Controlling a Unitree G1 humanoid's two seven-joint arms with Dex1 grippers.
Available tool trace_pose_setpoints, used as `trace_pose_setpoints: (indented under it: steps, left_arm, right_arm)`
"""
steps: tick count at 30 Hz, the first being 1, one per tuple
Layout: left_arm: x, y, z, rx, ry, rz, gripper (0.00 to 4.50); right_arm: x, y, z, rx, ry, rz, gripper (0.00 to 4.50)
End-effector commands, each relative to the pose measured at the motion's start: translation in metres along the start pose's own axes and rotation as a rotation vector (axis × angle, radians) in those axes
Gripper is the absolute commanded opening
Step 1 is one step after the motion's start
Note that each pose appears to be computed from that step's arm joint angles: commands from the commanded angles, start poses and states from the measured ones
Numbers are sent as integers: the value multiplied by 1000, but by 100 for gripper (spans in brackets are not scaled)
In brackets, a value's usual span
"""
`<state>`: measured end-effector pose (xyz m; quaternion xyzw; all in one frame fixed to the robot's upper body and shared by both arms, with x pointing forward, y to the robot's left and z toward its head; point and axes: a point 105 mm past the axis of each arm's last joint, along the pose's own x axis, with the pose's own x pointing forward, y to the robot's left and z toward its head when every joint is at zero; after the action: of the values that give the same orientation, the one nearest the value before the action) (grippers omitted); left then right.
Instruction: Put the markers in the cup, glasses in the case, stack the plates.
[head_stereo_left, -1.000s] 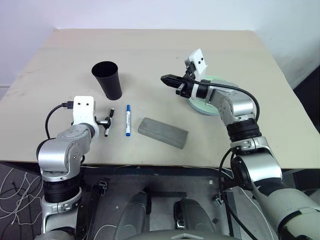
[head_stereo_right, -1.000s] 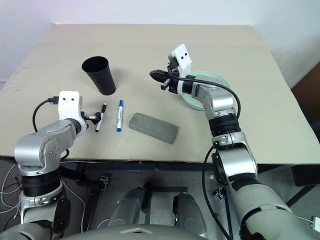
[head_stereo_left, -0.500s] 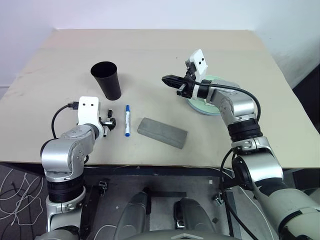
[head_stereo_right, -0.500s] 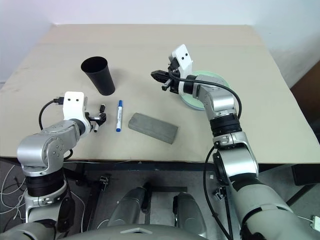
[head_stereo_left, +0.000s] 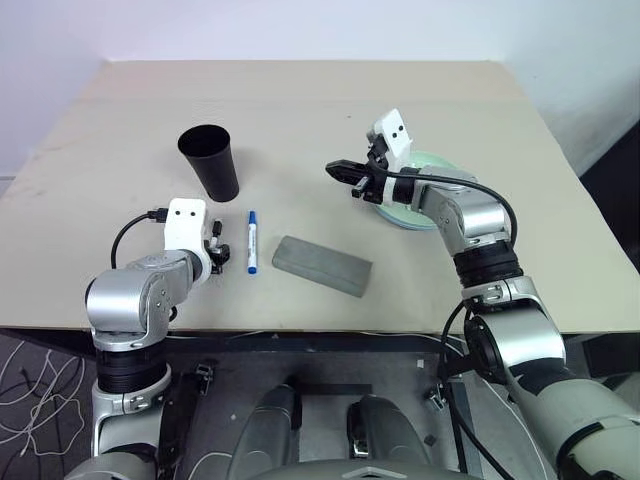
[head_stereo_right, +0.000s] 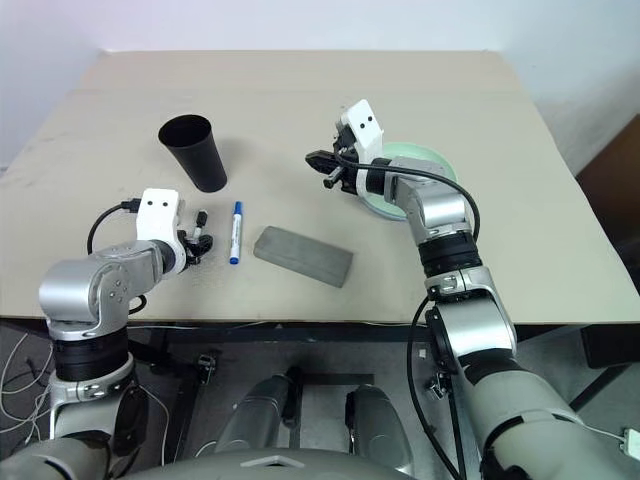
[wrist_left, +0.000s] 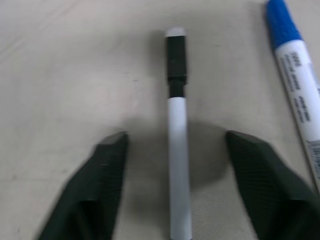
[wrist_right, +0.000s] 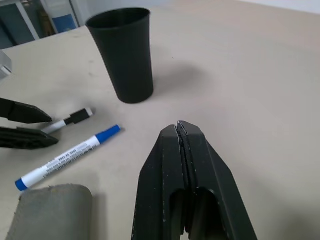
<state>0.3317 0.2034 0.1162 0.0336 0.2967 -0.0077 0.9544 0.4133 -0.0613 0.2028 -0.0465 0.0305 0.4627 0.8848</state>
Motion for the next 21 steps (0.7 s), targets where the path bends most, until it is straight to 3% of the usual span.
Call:
trace_pose_setpoints:
  steps: [1, 6, 11, 17, 21]
  left_arm:
    - [2, 17, -19, -22, 95, 61, 163]
    - [1, 27, -12, -43, 87, 79, 7]
    - [0, 39, 0, -58, 50, 124, 2]
    - [-12, 43, 12, 17, -16, 133, 2]
    - [-30, 51, 32, 33, -176, 154, 2]
  right_arm:
    - [0, 5, 12, -36, -36, 1, 0]
    - [0, 6, 5, -22, -36, -16, 0]
    - [-3, 3, 1, -49, -22, -31, 0]
    - [-10, 5, 14, -64, -65, 15, 0]
    - [-15, 7, 22, -91, -87, 58, 0]
